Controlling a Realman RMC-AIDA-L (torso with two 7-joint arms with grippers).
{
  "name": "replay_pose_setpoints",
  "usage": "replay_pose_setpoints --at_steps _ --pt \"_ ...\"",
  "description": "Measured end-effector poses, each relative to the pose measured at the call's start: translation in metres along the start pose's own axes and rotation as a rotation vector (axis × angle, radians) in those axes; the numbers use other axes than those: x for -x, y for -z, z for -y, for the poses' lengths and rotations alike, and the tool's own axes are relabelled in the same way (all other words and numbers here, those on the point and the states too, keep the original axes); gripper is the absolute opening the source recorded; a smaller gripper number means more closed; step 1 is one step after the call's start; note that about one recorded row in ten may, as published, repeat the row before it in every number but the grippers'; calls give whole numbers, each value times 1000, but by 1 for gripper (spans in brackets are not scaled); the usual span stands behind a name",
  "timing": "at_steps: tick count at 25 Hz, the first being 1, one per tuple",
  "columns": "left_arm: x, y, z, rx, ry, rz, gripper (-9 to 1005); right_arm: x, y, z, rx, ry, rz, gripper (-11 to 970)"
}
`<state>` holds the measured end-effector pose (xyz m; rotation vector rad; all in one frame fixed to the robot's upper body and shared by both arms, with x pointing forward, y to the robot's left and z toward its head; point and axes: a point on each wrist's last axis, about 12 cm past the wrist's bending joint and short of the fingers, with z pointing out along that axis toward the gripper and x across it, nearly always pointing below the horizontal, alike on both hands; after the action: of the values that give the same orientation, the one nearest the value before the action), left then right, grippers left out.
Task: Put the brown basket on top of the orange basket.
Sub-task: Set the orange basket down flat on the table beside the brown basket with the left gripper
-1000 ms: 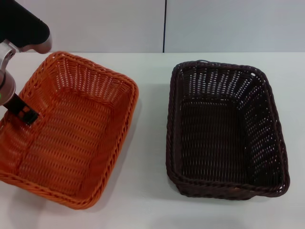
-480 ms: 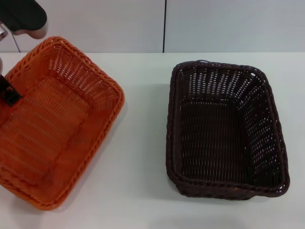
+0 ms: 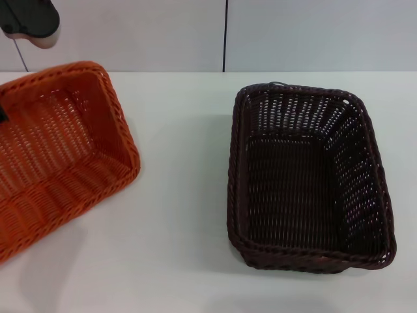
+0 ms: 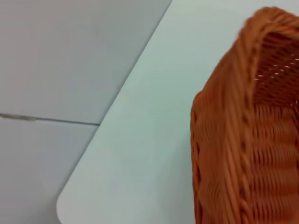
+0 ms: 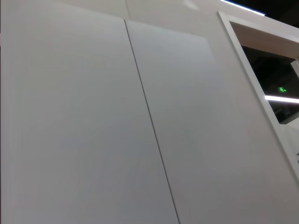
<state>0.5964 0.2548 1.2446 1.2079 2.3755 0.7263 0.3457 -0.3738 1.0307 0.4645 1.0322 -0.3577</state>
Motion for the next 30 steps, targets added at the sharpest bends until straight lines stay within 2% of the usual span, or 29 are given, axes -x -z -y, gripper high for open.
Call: replay_pose_setpoints --at_steps 11,12,23,30 --pt "7 17 -6 26 -59 28 128 0 0 -1 6 -4 2 665" --pt "10 24 -7 36 -95 41 128 1 1 -2 8 -5 7 666" --pt "19 37 -9 40 -281 66 122 7 4 -3 14 -5 47 665" --pt "26 39 -5 23 -347 97 125 6 5 -4 11 -11 40 666"
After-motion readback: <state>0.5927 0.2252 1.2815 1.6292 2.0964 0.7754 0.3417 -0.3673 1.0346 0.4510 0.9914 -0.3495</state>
